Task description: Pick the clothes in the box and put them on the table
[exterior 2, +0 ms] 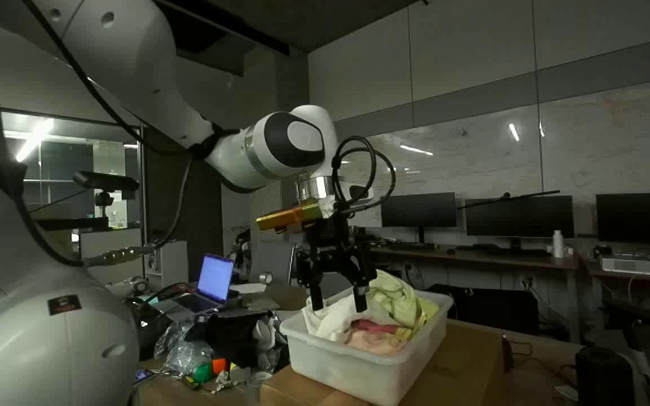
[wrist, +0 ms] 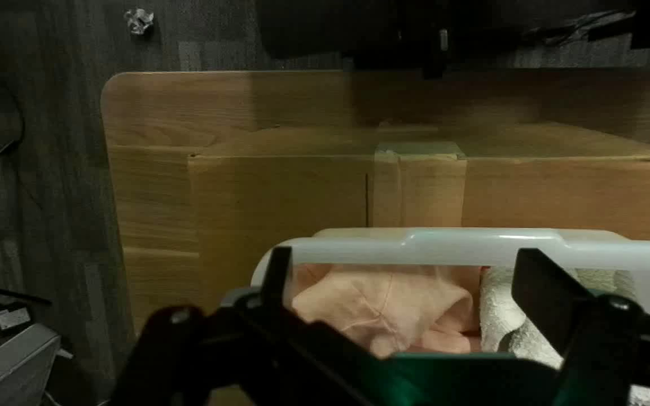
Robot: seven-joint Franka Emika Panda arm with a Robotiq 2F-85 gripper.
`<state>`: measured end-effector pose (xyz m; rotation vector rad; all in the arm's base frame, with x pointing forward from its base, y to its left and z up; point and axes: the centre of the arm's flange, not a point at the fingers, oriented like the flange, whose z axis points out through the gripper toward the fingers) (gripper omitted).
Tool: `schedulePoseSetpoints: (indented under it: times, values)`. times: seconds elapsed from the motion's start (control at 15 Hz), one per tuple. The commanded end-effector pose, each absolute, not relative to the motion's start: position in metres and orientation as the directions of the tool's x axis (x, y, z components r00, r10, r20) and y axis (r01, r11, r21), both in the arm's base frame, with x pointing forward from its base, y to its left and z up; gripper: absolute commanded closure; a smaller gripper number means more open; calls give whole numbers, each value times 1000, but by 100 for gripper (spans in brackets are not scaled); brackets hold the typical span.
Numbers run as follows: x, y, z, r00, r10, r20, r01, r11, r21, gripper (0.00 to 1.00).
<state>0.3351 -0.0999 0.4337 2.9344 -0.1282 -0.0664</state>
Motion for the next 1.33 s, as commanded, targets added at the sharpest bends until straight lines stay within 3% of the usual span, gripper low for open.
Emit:
schedulePoseSetpoints:
  times: [0.0,0.27,0.8,1.27]
  values:
    - [336,-100,435,995,-91,-34,-82,-975,204,0]
    - [341,-99,437,998,-54,9,-55,-980,193,0]
    - [394,-72,452,948,110,297,60,-983,173,0]
    - [435,-30,423,929,194,316,171,-980,100,0]
